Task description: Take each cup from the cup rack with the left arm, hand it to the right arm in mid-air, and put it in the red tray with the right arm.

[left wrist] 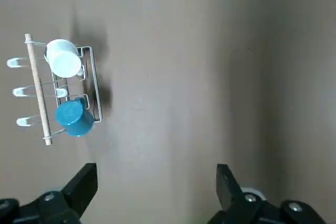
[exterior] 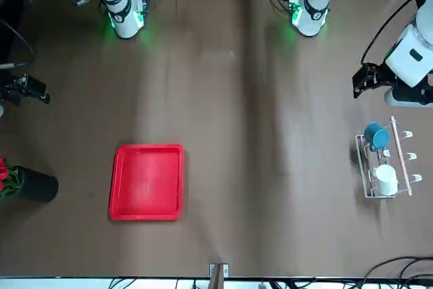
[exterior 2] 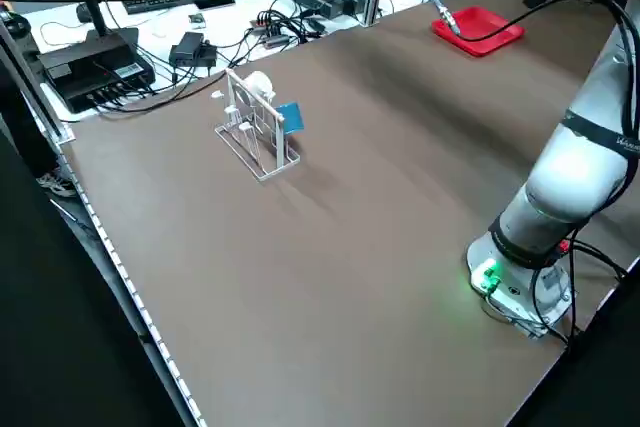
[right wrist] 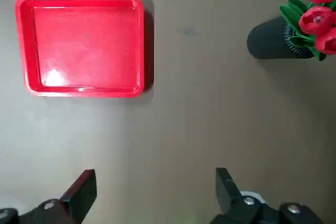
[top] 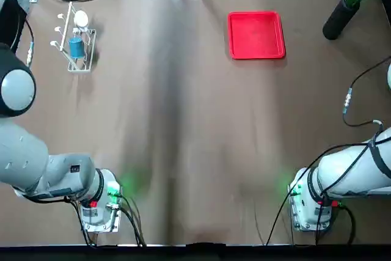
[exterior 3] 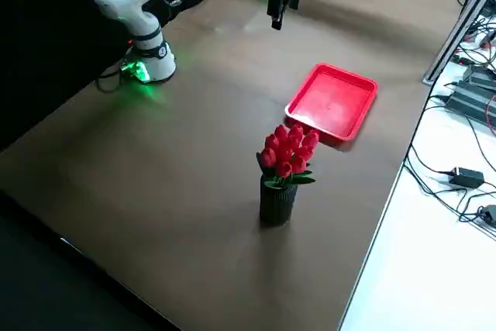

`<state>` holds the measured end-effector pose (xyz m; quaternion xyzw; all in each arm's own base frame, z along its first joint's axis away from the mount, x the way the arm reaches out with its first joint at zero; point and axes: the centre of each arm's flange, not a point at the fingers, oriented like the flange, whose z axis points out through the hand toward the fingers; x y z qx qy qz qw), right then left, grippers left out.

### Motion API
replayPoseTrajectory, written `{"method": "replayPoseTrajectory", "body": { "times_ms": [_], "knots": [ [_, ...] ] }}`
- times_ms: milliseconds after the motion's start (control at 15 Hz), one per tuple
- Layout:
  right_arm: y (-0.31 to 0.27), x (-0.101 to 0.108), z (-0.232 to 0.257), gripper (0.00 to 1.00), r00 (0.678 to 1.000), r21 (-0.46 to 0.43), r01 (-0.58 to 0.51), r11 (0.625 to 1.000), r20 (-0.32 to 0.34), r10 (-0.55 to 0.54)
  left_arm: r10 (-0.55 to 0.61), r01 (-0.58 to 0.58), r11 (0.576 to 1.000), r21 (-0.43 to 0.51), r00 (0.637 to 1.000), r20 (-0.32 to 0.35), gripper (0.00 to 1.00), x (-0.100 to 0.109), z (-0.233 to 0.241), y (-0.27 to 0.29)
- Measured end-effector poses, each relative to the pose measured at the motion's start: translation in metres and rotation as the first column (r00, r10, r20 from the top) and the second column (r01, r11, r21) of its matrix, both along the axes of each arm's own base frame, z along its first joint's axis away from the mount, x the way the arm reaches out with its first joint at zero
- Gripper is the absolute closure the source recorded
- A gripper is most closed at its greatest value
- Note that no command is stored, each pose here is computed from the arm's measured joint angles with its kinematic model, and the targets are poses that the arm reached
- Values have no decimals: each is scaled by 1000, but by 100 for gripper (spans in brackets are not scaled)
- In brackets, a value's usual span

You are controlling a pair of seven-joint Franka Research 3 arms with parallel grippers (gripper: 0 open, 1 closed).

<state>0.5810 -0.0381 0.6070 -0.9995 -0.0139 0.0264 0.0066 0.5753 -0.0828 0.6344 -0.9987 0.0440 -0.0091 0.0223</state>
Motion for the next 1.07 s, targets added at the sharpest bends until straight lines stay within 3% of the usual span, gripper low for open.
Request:
{"method": "replayPoseTrajectory", "body": {
  "times_ms": [333,733,1067],
  "knots": [
    [-1,1,-1,0,1000,-1,2,1000,6,-2,37,-36,999,11,996,-78,0,14,-39,19],
    [-7,1,-2,0,1000,-2,13,1000,10,-13,150,-154,988,-2,968,-202,0,45,-114,111],
    [-15,0,-2,0,1000,-2,24,1000,10,-24,132,-133,991,18,949,-286,0,61,-174,112]
  ]
}}
